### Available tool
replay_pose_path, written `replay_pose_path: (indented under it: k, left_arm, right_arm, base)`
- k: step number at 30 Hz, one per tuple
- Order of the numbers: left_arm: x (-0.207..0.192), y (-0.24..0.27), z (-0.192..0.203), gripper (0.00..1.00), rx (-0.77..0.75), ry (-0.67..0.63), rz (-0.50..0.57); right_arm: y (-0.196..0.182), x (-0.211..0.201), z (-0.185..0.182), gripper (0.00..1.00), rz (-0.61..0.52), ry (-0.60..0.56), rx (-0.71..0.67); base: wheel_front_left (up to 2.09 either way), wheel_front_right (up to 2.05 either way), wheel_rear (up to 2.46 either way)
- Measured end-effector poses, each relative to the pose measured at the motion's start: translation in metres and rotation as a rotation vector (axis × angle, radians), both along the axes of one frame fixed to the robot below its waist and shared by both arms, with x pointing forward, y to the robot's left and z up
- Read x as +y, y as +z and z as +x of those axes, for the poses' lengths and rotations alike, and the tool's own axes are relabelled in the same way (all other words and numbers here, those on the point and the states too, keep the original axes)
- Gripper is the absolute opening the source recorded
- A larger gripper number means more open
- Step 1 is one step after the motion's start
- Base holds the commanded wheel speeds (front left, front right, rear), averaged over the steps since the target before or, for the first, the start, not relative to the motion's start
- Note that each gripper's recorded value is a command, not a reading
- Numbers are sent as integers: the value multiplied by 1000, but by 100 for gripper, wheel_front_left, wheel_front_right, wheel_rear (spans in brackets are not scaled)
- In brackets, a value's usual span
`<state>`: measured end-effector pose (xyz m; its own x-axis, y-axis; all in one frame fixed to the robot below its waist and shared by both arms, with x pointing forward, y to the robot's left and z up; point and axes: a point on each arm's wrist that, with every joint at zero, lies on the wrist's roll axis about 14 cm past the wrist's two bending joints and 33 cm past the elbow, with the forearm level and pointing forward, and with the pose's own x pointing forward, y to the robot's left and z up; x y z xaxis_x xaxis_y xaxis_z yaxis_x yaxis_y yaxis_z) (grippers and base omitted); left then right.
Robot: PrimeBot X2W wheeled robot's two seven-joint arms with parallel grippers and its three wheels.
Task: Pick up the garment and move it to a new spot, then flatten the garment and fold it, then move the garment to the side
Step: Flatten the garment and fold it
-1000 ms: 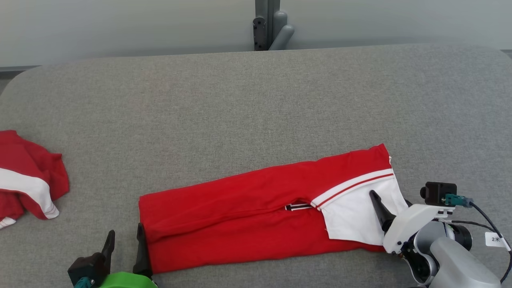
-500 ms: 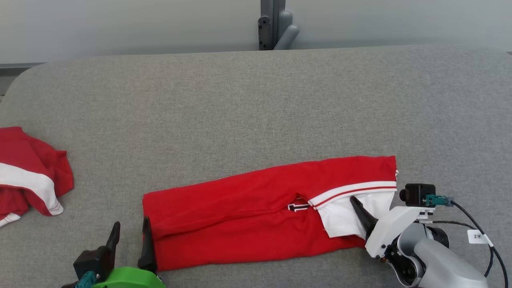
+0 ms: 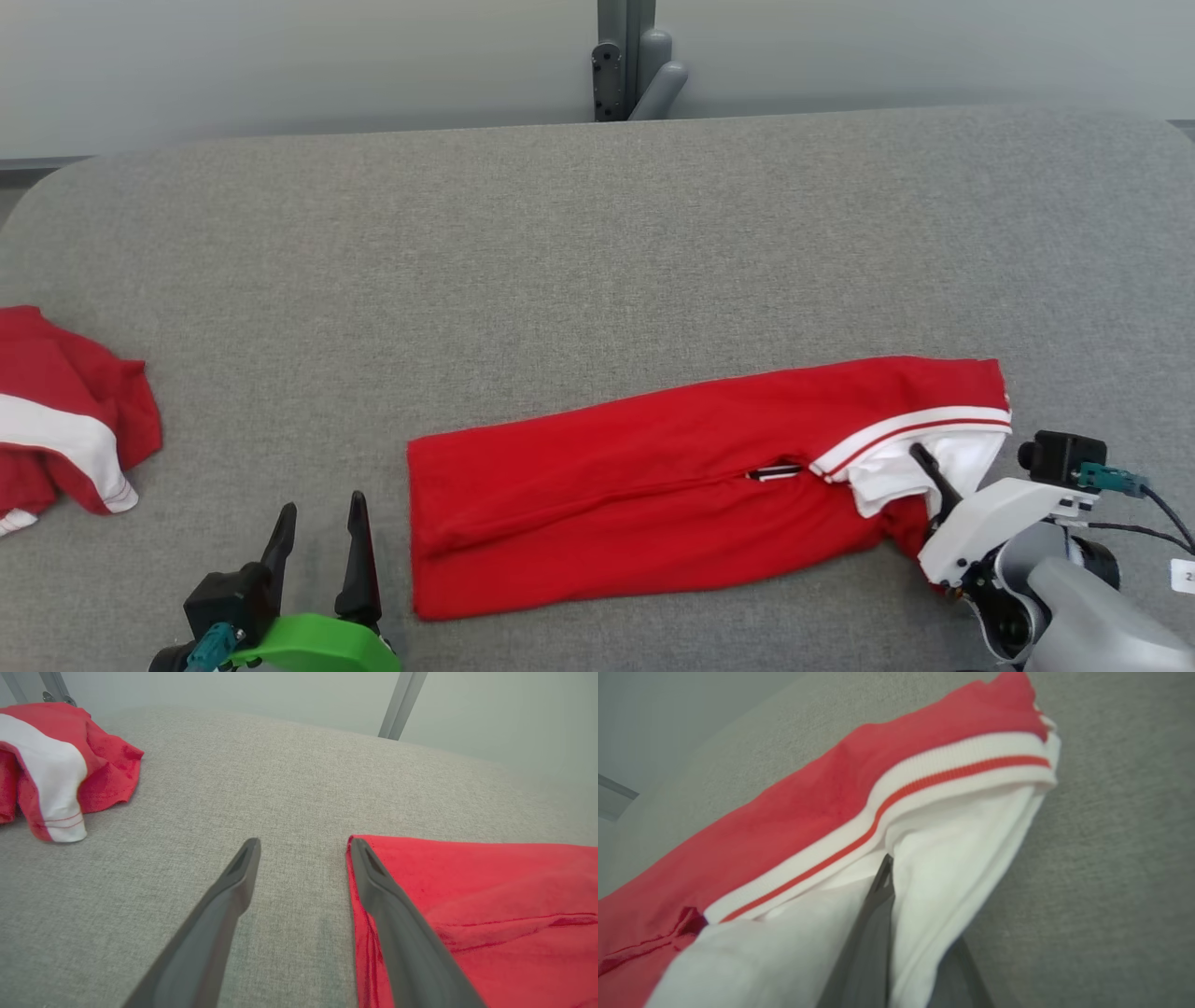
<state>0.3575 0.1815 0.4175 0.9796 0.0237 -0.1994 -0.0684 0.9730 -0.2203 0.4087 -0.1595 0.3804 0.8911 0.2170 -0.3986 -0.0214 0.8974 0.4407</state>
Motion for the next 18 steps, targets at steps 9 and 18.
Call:
replay_pose_path:
  k: [9, 18]
  left_arm:
    - [-21, 3, 8, 100, -11, -64, -14]
    - [-37, 2, 6, 100, -8, -109, -32]
  right_arm:
    - [16, -89, 1, 0, -99, -210, -42]
    - [61, 2, 6, 0, -36, 66, -211]
  base:
    - [0, 0, 0]
    - [0, 0, 0]
